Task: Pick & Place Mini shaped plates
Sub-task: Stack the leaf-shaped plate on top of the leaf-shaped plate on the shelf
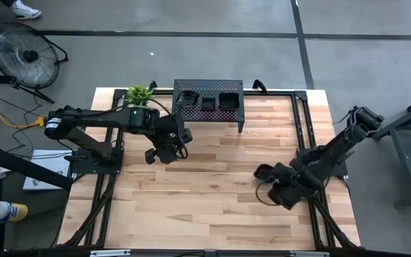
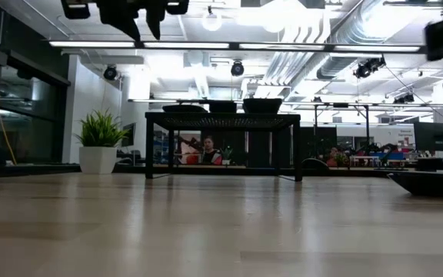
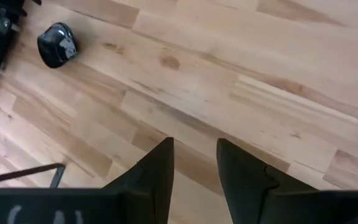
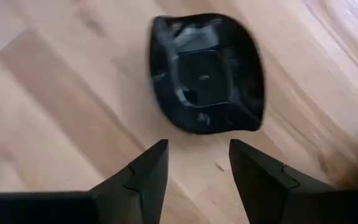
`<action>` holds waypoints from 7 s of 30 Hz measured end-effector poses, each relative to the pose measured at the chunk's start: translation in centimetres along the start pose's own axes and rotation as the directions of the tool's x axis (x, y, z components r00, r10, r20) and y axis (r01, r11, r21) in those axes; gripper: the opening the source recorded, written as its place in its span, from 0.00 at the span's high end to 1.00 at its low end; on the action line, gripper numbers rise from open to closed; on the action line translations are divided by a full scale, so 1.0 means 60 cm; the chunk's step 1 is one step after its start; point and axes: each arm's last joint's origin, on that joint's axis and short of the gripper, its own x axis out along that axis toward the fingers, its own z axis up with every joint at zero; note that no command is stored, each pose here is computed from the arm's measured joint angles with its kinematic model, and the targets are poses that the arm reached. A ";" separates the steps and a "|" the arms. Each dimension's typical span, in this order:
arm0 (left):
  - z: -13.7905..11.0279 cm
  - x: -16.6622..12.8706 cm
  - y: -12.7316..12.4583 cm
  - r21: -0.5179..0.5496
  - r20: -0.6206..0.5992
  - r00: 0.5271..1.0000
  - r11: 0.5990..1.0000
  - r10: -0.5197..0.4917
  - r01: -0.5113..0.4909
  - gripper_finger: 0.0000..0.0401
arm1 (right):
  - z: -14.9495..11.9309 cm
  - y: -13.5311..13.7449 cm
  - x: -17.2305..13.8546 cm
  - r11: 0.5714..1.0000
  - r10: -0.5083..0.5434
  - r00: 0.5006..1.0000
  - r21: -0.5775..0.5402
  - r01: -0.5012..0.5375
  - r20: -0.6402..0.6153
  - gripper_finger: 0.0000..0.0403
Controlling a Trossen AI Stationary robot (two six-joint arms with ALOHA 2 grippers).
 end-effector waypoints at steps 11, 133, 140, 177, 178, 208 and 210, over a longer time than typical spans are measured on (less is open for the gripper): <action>0.032 0.008 -0.005 0.053 0.051 0.998 0.998 0.028 -0.030 0.71 | -0.032 0.005 -0.012 0.839 0.050 0.995 -0.545 0.003 0.083 0.59; 0.013 0.110 0.011 0.462 0.145 0.953 0.834 0.265 -0.303 0.71 | 0.217 0.125 0.029 0.097 0.233 0.849 -0.880 0.464 0.474 1.00; 0.012 0.110 0.011 0.462 0.142 0.955 0.836 0.260 -0.296 0.71 | 0.226 0.132 0.012 0.098 0.246 0.838 -0.873 0.478 0.487 1.00; 0.015 0.110 0.010 0.501 0.191 0.952 0.811 0.238 -0.303 0.94 | 0.240 0.134 0.005 0.118 0.273 0.828 -0.871 0.476 0.490 1.00; 0.015 0.110 0.010 0.501 0.191 0.953 0.811 0.237 -0.302 0.95 | 0.240 0.134 0.005 0.119 0.273 0.828 -0.871 0.477 0.490 1.00; 0.001 0.109 0.007 0.498 0.085 0.966 0.830 0.243 -0.252 1.00 | 0.239 0.119 -0.038 0.391 0.299 0.781 -0.817 0.423 0.548 0.62; -0.002 0.107 0.007 0.495 0.069 0.968 0.834 0.241 -0.243 1.00 | 0.236 0.115 -0.047 0.420 0.278 0.771 -0.794 0.439 0.573 0.58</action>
